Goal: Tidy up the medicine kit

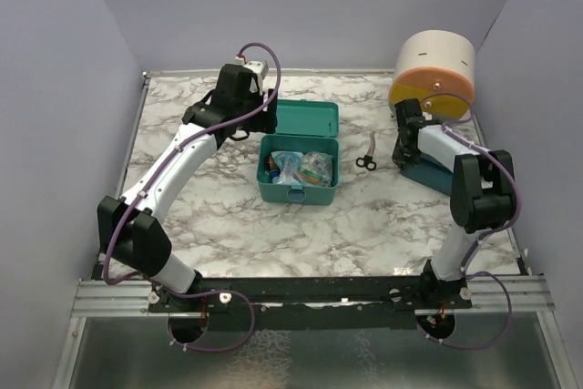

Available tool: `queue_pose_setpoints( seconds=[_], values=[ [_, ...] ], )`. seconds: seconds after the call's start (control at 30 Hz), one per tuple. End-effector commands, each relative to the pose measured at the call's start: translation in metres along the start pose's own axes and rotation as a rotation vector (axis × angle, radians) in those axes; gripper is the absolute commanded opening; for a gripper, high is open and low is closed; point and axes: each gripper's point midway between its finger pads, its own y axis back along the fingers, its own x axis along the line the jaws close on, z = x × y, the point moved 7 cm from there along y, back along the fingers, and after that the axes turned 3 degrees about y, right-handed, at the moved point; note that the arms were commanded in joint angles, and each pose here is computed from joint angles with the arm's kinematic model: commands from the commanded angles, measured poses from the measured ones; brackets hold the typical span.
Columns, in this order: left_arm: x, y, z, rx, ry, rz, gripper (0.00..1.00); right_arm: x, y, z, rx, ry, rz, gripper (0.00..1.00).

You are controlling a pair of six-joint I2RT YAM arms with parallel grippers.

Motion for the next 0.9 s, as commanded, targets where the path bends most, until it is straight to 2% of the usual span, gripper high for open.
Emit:
queue_pose_setpoints(
  seconds=[0.0,0.4,0.67,0.87],
  values=[
    [-0.001,0.005,0.004,-0.03,-0.005,-0.03,0.74,-0.005,0.011,-0.004,-0.009,-0.025,-0.001,0.01],
    [-0.001,0.001,0.004,-0.028,0.002,-0.04,0.74,0.009,0.033,-0.015,0.001,0.021,0.081,0.01],
    [-0.001,0.0,0.007,-0.036,0.0,-0.045,0.74,0.039,0.043,-0.052,0.059,0.087,0.101,0.01],
    [0.002,0.0,0.007,-0.034,-0.003,-0.044,0.74,0.037,0.05,-0.072,0.09,0.078,0.102,0.01]
  ],
)
